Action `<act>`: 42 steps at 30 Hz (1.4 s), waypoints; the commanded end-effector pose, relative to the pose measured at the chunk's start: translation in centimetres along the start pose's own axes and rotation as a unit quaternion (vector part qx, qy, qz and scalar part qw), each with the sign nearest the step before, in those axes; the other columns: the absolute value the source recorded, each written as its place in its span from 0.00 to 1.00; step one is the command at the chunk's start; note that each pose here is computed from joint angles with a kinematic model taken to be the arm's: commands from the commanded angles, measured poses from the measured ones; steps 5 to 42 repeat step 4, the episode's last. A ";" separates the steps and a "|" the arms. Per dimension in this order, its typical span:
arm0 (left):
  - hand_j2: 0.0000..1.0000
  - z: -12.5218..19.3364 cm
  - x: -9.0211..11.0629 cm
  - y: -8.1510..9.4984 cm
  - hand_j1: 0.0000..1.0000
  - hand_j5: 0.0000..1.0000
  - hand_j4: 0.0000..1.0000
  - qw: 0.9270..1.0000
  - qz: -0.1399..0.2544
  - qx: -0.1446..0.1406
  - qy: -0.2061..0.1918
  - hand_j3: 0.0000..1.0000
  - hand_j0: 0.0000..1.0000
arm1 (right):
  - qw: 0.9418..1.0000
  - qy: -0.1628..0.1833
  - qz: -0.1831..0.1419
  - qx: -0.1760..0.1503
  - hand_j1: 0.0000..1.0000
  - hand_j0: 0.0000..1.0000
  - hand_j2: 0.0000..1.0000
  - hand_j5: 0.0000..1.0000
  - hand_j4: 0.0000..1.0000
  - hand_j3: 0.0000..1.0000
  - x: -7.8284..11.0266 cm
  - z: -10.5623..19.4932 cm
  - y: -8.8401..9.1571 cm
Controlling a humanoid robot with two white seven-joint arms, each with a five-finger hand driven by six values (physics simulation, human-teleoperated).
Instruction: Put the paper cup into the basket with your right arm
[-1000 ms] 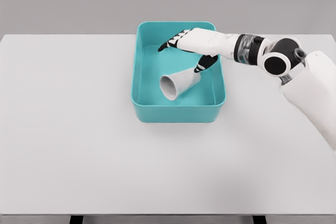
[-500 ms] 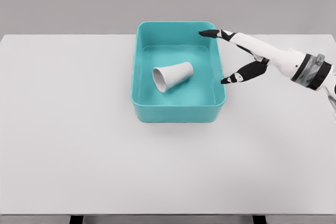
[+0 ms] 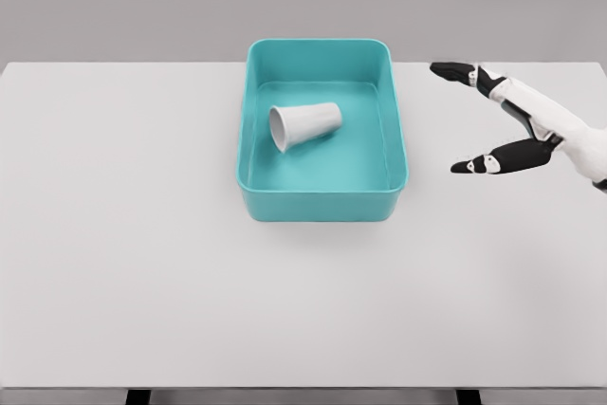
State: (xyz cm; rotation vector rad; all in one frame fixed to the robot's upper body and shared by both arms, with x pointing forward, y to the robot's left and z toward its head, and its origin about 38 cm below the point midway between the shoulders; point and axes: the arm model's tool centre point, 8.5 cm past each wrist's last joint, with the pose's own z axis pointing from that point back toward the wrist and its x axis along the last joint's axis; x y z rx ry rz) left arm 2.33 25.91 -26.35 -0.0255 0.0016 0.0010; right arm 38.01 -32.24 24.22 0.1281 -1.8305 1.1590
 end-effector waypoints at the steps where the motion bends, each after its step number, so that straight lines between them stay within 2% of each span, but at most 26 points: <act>1: 1.00 0.0 0.0 0.0 1.00 1.00 1.00 1.000 0.000 0.000 -0.001 1.00 1.00 | 1.000 0.000 -0.003 -0.003 1.00 1.00 1.00 1.00 1.00 1.00 0.0 0.1 -0.2; 42: 1.00 0.0 0.0 0.0 1.00 1.00 1.00 1.000 0.005 -0.001 -0.001 1.00 1.00 | 1.000 0.002 -0.006 -0.004 1.00 1.00 1.00 1.00 1.00 1.00 -0.2 0.1 -0.1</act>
